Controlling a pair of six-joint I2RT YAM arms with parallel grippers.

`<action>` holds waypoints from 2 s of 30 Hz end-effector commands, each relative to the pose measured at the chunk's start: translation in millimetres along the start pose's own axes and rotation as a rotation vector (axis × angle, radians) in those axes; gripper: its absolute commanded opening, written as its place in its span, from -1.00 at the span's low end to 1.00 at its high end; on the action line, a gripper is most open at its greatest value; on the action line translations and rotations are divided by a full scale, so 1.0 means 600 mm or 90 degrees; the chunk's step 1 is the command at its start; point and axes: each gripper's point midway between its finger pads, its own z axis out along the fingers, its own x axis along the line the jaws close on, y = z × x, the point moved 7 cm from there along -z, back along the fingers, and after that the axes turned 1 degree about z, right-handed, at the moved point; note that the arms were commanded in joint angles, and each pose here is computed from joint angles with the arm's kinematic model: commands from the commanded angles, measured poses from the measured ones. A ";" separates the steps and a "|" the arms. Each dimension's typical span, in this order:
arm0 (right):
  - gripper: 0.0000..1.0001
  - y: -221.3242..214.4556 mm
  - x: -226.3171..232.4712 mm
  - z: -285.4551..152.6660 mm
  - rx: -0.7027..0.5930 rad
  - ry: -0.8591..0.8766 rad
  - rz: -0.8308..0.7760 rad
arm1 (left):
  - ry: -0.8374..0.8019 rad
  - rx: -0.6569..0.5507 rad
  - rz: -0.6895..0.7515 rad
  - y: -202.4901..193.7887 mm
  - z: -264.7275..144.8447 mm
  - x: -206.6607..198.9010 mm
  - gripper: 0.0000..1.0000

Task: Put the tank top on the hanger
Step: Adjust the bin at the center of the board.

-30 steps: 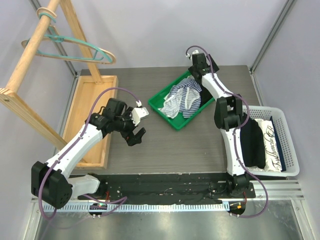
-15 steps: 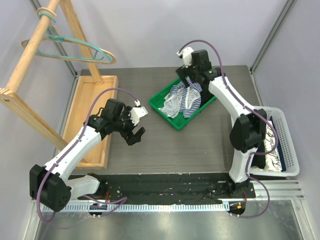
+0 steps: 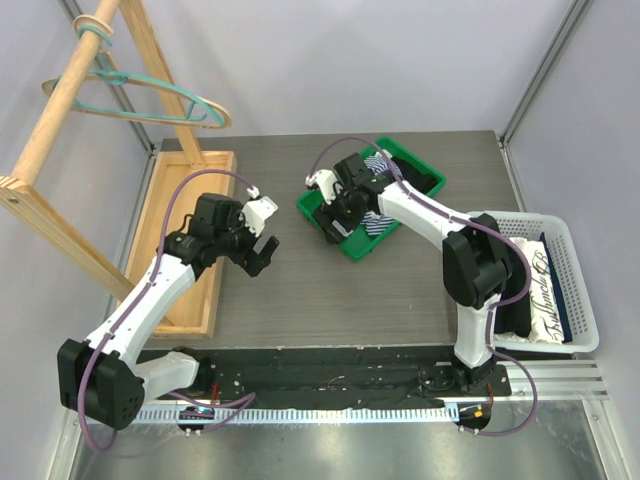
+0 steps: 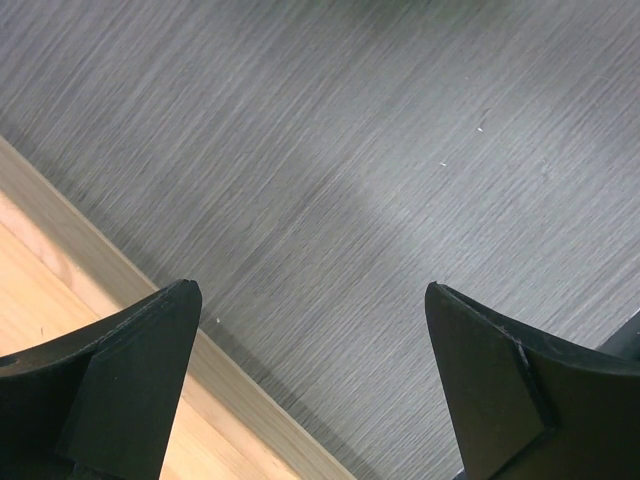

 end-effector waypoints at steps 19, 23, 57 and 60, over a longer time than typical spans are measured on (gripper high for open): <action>-0.62 -0.074 0.003 0.003 0.130 -0.081 -0.104 | 0.011 -0.046 -0.012 0.010 -0.008 0.008 0.99; -0.62 -0.083 -0.021 -0.026 0.160 -0.141 -0.146 | 0.008 -0.047 -0.012 0.010 -0.008 0.007 0.99; 0.31 -0.075 -0.159 -0.210 0.100 -0.230 -0.142 | 0.006 -0.051 -0.020 0.007 -0.009 0.011 0.99; 0.33 -0.020 -0.141 -0.192 0.005 -0.205 -0.118 | 0.006 -0.048 -0.020 0.007 -0.008 0.011 0.99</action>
